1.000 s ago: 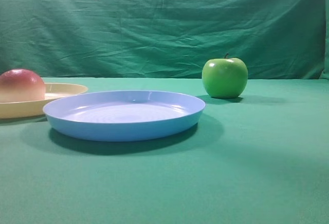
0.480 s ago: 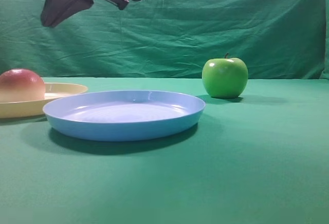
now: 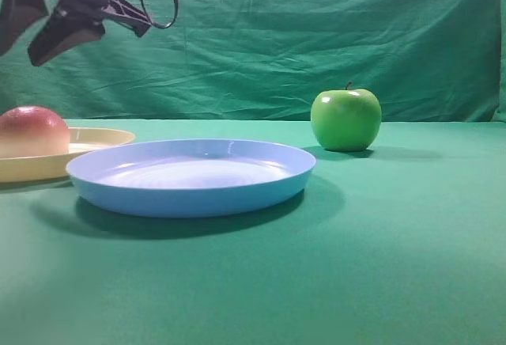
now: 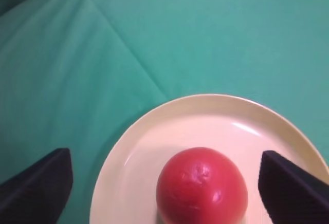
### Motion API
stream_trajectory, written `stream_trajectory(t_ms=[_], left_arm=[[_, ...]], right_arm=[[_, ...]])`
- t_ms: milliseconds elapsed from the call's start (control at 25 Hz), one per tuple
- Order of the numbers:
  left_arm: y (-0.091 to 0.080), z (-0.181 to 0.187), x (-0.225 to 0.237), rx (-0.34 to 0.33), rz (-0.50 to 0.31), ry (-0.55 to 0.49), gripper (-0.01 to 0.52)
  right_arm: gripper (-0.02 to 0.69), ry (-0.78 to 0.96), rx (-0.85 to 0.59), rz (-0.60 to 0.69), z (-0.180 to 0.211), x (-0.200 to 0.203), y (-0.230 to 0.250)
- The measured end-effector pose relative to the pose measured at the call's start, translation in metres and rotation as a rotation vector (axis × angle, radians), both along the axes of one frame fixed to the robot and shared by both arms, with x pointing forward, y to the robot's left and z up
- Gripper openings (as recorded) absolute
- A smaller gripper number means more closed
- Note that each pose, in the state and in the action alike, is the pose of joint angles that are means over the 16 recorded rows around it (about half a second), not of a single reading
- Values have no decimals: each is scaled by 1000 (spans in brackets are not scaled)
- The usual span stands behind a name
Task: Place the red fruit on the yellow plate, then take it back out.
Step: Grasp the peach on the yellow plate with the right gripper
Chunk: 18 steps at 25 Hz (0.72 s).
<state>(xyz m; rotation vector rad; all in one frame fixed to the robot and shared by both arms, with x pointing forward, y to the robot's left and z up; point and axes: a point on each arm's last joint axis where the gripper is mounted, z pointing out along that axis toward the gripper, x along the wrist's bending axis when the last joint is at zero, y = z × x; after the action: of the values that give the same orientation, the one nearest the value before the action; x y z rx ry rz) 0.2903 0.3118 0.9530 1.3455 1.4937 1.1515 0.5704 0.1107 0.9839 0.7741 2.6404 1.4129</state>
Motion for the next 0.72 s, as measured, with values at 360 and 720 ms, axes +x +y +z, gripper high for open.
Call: stream_trajectory(t_ms=[360, 720], left_arm=[[0, 0, 0, 0, 0, 0, 0], [0, 0, 0, 0, 0, 0, 0]], right_arm=[[669, -43, -10, -7, -27, 7, 11], [669, -66, -41, 7, -55, 12, 16]])
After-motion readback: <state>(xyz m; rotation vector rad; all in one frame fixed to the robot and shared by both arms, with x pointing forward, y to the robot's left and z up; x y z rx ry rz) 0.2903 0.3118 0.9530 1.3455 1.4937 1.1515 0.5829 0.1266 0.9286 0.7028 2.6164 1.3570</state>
